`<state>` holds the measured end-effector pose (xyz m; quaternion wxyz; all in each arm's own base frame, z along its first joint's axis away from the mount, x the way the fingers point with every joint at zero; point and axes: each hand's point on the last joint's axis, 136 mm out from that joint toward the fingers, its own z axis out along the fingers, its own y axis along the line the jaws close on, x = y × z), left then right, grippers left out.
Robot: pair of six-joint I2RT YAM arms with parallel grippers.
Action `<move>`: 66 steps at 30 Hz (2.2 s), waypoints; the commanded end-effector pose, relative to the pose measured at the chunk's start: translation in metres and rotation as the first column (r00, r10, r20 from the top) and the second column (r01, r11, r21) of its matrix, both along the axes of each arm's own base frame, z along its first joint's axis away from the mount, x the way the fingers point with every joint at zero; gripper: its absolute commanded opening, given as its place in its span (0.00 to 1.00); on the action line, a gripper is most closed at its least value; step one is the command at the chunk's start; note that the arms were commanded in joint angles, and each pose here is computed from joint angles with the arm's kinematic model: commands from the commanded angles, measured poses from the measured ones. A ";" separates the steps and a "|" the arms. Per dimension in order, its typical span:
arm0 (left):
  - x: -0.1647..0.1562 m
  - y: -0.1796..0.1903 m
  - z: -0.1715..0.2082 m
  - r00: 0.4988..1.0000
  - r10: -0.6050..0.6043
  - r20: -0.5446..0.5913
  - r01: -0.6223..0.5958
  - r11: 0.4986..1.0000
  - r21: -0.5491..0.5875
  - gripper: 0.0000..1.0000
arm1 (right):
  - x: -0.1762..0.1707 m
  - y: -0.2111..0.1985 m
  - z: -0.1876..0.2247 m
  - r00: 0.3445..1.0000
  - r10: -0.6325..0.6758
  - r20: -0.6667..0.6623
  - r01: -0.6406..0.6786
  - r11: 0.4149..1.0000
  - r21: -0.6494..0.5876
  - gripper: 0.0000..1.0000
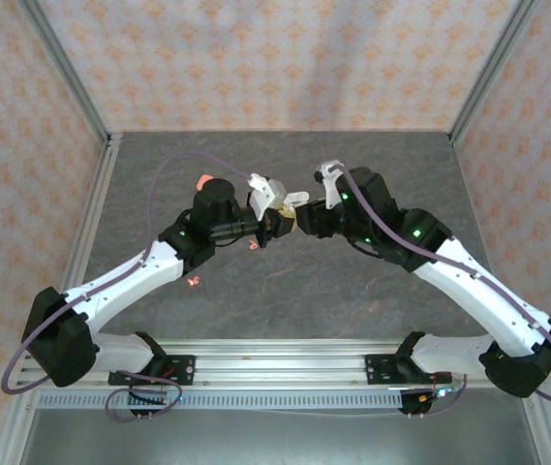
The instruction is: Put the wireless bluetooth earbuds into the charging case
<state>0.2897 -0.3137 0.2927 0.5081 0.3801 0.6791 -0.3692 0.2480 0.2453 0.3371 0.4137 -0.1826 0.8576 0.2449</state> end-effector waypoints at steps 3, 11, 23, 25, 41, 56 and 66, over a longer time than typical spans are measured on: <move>-0.007 0.003 0.032 0.995 -0.002 0.096 0.008 0.998 -0.059 0.00 | -0.005 -0.019 0.046 0.999 -0.055 -0.004 0.055 0.987 0.154 0.45; -0.030 0.007 0.049 0.985 -0.072 0.159 0.085 0.993 -0.077 0.00 | 0.012 -0.037 0.033 0.970 -0.115 -0.215 0.171 0.950 0.262 0.43; -0.052 0.005 0.061 0.975 -0.170 0.145 0.184 0.979 -0.091 0.00 | 0.009 0.001 0.023 0.934 0.134 -0.331 0.055 0.862 0.505 0.42; -0.053 0.005 0.060 0.975 -0.177 0.138 0.190 0.978 -0.089 0.00 | 0.007 -0.004 0.023 0.942 0.117 -0.314 0.061 0.861 0.505 0.44; -0.050 0.002 0.056 0.976 -0.181 0.116 0.191 0.978 -0.081 0.00 | -0.014 -0.021 0.043 0.966 0.123 -0.227 0.019 0.843 0.537 0.48; -0.045 -0.003 0.055 0.977 -0.189 0.099 0.197 0.977 -0.078 0.00 | -0.020 -0.002 0.010 0.942 0.179 -0.284 -0.036 0.895 0.444 0.42; -0.045 -0.002 0.055 0.977 -0.187 0.101 0.195 0.978 -0.073 0.00 | -0.008 -0.005 -0.001 0.947 0.123 -0.296 -0.001 0.924 0.383 0.37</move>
